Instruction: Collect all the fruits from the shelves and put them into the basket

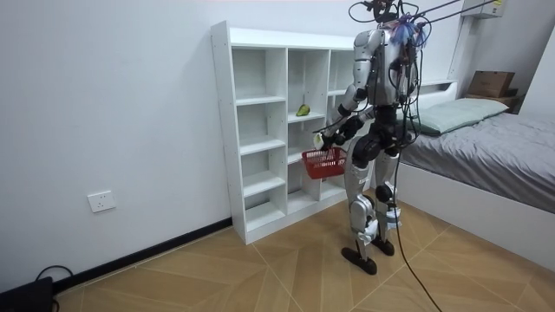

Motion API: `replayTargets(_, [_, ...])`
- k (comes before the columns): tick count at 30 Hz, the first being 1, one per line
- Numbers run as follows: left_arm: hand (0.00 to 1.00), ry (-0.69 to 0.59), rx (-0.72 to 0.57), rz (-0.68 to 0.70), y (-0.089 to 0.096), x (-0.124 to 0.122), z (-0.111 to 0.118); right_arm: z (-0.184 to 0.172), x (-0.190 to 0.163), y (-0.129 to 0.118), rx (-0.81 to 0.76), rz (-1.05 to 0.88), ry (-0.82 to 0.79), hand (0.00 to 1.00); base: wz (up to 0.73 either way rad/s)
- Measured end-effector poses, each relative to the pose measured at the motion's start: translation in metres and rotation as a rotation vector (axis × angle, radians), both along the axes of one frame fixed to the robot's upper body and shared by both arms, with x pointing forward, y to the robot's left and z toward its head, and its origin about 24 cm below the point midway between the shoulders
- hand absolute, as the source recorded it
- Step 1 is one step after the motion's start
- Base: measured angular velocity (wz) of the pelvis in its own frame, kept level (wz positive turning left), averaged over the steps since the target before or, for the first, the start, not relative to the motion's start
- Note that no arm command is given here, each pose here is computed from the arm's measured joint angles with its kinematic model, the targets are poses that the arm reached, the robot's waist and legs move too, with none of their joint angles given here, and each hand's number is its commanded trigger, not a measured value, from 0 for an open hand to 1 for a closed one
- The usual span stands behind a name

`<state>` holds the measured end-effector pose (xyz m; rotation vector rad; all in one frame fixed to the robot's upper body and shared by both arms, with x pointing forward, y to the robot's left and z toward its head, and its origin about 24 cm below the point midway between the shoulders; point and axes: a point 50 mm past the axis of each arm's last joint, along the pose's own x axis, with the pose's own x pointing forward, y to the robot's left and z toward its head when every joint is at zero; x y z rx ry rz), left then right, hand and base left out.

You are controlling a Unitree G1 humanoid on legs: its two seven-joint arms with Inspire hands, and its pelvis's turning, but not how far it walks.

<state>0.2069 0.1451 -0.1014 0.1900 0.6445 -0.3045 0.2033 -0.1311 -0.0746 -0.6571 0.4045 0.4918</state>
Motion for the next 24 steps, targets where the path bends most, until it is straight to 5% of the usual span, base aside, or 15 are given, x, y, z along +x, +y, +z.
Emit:
replayTargets(10, [1.00, -0.031, 0.064, -0.143, -0.011, 0.001, 0.004, -0.001, -0.002, 0.005, -0.001, 0.023, 0.003, 0.95, 0.00])
replayTargets(12, [1.00, -0.031, 0.073, -0.162, -0.011, 0.001, 0.004, -0.001, -0.002, 0.005, -0.013, 0.031, 0.001, 0.00, 0.00])
replayTargets(24, [1.00, -0.052, 0.048, -0.202, -0.018, 0.004, 0.008, 0.002, 0.001, 0.007, -0.003, 0.042, -0.008, 0.00, 0.00])
